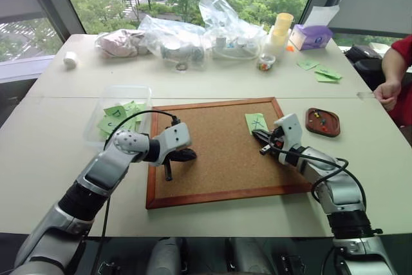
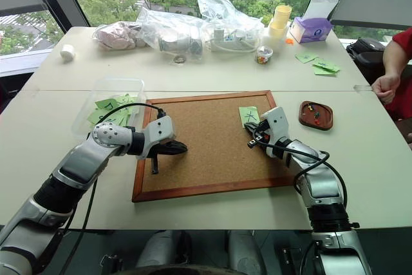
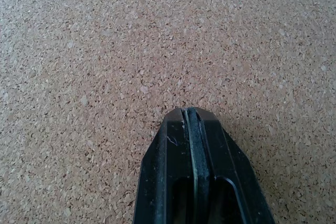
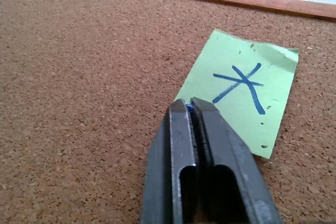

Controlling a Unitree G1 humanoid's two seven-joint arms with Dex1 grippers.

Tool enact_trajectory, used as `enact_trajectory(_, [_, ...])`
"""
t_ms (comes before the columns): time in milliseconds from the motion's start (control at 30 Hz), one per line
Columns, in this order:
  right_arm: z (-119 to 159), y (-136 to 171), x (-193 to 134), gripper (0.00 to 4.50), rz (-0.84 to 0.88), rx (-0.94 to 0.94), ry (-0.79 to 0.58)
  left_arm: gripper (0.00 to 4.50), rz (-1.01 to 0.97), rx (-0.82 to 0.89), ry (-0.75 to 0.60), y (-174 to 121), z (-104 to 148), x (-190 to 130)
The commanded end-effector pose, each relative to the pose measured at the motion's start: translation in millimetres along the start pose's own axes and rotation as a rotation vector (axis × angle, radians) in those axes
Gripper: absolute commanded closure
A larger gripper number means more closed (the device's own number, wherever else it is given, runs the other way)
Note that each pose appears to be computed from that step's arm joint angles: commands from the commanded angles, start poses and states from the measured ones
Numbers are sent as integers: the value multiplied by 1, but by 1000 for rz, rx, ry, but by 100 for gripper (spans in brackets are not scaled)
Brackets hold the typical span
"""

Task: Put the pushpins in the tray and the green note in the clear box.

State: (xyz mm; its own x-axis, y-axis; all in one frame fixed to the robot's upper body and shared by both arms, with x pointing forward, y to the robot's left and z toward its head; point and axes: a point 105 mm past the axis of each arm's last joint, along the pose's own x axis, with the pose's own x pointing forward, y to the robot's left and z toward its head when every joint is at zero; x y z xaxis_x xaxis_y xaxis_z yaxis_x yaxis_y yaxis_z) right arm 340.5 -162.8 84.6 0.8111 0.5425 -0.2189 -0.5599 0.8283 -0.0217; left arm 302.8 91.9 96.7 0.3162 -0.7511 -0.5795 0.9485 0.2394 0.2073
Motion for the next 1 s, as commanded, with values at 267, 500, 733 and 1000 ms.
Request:
enact_trajectory(267, [40, -2, -9, 444, -48, -59, -143, 450, -30, -13, 71, -7, -18, 3])
enact_trajectory(500, [66, -1, -22, 444, -89, -91, -216, 450, -44, -4, 73, -8, -18, 2])
enact_trajectory(733, [68, 5, -27, 450, -64, -143, -195, 382, -26, -162, -213, 10, 33, -9])
enact_trajectory(1000, [86, 9, -30, 450, -26, -238, -208, 11, -57, -459, -623, 41, 104, -41])
